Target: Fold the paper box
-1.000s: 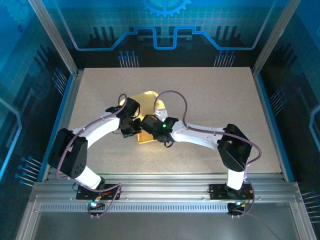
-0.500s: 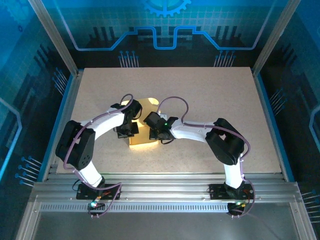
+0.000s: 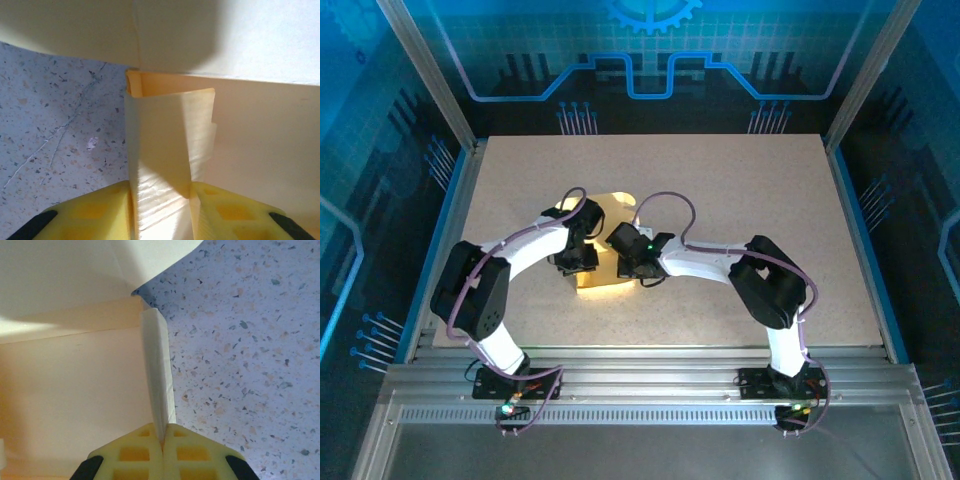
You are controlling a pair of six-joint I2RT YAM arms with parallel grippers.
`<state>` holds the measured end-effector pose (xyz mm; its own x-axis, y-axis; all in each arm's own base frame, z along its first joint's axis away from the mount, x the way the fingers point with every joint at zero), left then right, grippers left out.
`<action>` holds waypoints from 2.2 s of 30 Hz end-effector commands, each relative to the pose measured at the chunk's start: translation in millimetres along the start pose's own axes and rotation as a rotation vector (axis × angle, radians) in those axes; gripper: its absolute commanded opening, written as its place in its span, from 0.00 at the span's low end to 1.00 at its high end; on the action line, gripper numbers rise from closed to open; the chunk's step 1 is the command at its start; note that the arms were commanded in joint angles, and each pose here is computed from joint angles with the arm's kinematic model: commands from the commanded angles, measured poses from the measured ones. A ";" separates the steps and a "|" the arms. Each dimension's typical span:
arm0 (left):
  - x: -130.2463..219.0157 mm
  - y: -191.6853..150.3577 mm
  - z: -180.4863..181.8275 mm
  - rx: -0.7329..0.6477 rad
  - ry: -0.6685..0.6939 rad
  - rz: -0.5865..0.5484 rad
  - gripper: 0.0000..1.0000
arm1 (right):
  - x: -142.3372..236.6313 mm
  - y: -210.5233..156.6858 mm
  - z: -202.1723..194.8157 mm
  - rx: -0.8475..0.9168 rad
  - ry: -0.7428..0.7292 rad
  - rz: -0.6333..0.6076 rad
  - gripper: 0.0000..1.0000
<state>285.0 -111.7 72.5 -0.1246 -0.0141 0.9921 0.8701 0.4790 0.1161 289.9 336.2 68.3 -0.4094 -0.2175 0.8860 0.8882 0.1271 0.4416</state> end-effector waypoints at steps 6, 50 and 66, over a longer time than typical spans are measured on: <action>22.8 -2.5 -3.9 0.059 -0.238 0.005 0.43 | 0.0 -3.1 -21.7 0.051 -0.111 0.001 0.00; 10.3 19.3 34.0 0.486 -1.090 0.123 0.33 | -18.4 -14.0 -23.6 0.020 0.018 0.102 0.00; -8.6 0.7 18.0 0.398 -0.929 0.168 0.25 | -20.0 -13.7 -17.8 0.061 0.007 0.108 0.00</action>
<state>284.7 -87.3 63.2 -0.5357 0.6693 0.5148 0.6751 0.7057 -0.2150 304.4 320.3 67.5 -0.4042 -0.2243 0.8867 0.8823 0.1601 0.4427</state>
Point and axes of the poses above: each hand's point on the last joint's axis, 136 mm out from that joint toward the fingers, its own x axis back along the fingers, its own z axis along the line the jaws close on, y = z × x, the point moved 3 cm from there along x, back along the fingers, and after that the axes turned 12 degrees about x, right-handed, at the moved point
